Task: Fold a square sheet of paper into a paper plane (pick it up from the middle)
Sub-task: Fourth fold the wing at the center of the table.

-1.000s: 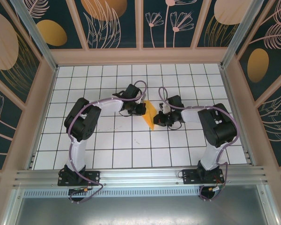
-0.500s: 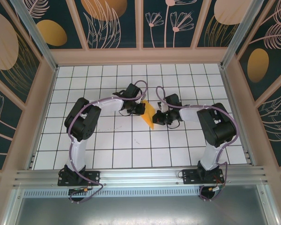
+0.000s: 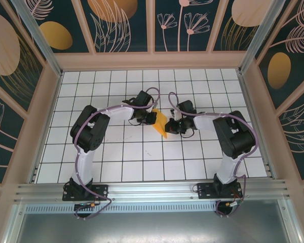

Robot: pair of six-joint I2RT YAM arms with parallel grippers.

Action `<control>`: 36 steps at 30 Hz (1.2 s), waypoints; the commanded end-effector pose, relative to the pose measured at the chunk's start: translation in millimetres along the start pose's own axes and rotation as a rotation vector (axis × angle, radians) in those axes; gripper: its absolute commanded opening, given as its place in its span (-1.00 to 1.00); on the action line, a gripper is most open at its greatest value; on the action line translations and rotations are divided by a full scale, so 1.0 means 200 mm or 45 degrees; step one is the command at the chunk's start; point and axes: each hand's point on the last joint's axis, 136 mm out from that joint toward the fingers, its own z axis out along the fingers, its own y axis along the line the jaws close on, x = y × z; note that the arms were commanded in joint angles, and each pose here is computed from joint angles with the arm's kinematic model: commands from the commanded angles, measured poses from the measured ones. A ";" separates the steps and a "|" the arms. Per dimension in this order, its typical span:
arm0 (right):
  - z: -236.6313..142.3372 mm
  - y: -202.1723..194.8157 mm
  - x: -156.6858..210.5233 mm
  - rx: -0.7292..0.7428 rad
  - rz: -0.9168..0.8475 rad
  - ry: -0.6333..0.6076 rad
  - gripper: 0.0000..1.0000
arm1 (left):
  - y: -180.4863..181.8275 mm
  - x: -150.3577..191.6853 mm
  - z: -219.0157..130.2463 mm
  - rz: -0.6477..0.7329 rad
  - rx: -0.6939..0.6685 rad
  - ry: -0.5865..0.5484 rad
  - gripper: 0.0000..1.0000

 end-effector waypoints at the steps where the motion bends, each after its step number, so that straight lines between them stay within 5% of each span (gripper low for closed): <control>1: -0.11 0.09 -0.11 -0.035 -0.008 -0.098 -0.91 | 0.05 0.07 0.04 0.020 -0.008 0.060 -0.98; 11: -0.11 0.26 -0.07 -0.284 -0.023 -0.005 -0.89 | 0.05 0.09 0.04 0.036 -0.003 0.069 -0.98; 36: 0.04 0.16 0.12 -0.286 0.023 0.172 -0.87 | 0.04 0.04 -0.02 0.054 -0.031 0.025 -1.00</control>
